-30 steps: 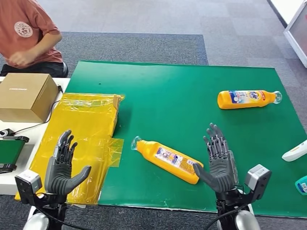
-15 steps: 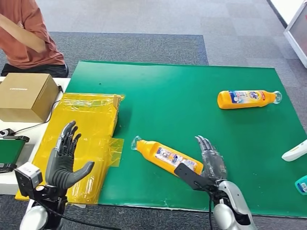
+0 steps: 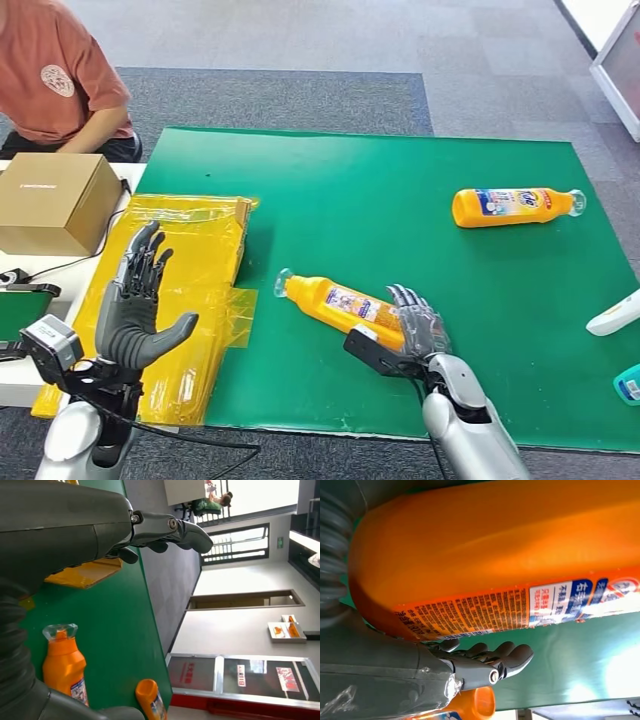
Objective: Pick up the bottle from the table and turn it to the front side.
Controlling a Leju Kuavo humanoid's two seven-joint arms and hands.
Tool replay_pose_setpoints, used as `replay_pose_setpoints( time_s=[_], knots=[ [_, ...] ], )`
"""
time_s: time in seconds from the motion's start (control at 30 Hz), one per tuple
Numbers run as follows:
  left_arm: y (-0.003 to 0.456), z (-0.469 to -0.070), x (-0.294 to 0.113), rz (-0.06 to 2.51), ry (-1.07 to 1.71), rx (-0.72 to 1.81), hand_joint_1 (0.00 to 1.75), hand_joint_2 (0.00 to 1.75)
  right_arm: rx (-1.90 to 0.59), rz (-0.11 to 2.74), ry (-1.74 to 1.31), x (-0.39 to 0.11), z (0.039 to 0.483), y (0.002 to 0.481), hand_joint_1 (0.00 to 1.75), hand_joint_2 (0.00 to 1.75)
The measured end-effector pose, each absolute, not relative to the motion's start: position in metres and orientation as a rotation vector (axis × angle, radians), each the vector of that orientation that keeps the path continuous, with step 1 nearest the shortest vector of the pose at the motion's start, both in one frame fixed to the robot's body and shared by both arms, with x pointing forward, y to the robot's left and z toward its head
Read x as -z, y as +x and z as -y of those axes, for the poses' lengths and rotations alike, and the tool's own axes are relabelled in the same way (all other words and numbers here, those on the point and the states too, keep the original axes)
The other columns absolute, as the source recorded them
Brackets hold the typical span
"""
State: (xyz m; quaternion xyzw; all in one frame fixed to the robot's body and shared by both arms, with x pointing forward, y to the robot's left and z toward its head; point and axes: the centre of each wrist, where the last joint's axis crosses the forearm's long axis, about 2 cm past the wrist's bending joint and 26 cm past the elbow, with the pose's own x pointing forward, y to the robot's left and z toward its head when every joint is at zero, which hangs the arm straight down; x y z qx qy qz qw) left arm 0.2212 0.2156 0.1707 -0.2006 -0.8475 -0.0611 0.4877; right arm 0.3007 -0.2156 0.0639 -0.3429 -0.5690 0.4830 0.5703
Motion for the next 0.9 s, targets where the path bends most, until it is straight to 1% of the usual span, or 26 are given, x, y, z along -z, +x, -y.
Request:
replay_pose_setpoints(
  time_s=[0.07,0.2,0.43,0.53,0.67,0.8,0.9],
  knots=[
    [0.222,-0.215,-0.172,2.064,-0.493,0.151,0.00,1.75,-1.147,1.328,-0.803,-0.063,0.214,0.307,0.00,1.75],
    [0.222,-0.214,-0.172,2.066,-0.503,0.150,0.00,1.75,-1.157,1.334,-0.779,-0.062,0.211,0.314,1.75,1.75],
    [0.222,-0.214,-0.172,2.065,-0.511,0.144,0.00,1.75,-1.123,1.368,-0.734,-0.062,0.208,0.317,1.75,1.75],
    [0.220,-0.214,-0.170,2.060,-0.511,0.137,0.00,1.75,-1.060,1.405,-0.679,-0.062,0.209,0.315,1.75,1.75],
    [0.216,-0.215,-0.167,2.050,-0.504,0.116,0.00,1.75,-0.884,1.482,-0.513,-0.065,0.209,0.307,1.75,1.75],
    [0.214,-0.215,-0.165,2.054,-0.503,0.100,0.00,1.75,-0.689,1.578,-0.368,-0.080,0.210,0.306,1.75,1.75],
    [0.214,-0.216,-0.164,2.061,-0.501,0.079,0.00,1.75,-0.478,1.673,-0.216,-0.093,0.212,0.305,1.75,1.75]
  ],
)
